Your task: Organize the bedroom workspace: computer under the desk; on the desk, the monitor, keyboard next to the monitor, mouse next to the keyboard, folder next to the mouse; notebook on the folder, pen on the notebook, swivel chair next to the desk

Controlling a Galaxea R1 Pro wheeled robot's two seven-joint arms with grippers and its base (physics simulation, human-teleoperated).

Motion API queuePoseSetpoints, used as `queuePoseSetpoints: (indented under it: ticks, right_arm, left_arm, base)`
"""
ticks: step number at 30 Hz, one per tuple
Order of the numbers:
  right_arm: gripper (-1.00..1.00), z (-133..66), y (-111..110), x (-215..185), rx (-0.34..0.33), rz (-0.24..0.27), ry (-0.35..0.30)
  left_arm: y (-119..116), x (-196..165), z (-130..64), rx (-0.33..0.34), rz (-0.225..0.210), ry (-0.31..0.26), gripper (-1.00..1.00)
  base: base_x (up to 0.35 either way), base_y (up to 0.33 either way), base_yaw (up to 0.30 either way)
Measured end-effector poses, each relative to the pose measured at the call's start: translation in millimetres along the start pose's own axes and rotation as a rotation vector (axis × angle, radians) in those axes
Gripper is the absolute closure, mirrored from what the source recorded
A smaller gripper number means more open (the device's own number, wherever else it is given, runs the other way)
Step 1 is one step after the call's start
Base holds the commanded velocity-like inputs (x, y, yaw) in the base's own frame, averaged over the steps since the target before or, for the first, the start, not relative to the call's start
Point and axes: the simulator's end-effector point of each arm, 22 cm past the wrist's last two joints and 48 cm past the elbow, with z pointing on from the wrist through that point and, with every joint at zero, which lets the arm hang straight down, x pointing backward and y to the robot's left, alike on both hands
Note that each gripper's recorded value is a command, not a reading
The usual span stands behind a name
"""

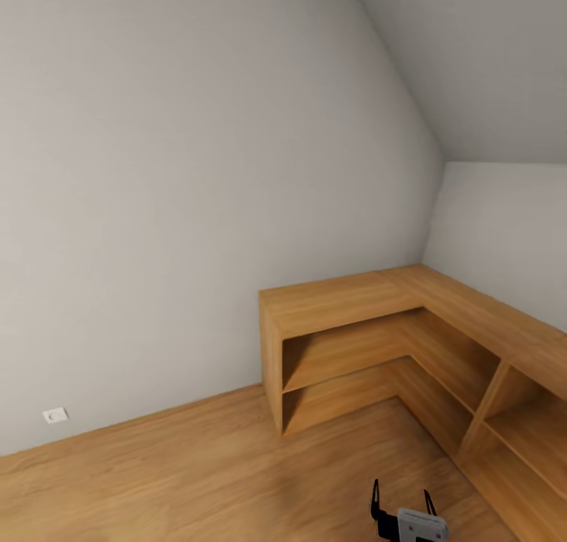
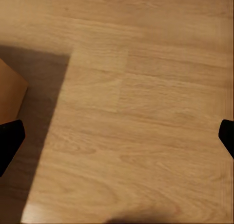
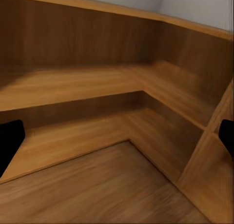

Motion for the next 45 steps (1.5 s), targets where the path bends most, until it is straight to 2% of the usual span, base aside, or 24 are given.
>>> queuePoseSetpoints:
  ticks: [7, 21, 45]
  right_arm:
    - [-1.0, -1.4, -9, 8, 0.044, 0.017, 0.027]
    - [-1.0, -4.2, -10, 18, 0.048, 0.013, 0.051]
    - [-1.0, -4.9, -10, 21, 0.045, 0.009, 0.057]
  left_arm:
    - [1, 3, 0.1, -0.003, 0.003, 0.008, -1.0]
    - [4, 12, 0.4, -0.01, 0.011, 0.027, -1.0]
    - [5, 15, 0.5, -0.012, 0.013, 0.033, -1.0]
  base:
    - [0.323, -0.071, -0.128]
    - [0.308, 0.009, -0.022]
    - [0.035, 0.004, -0.267]
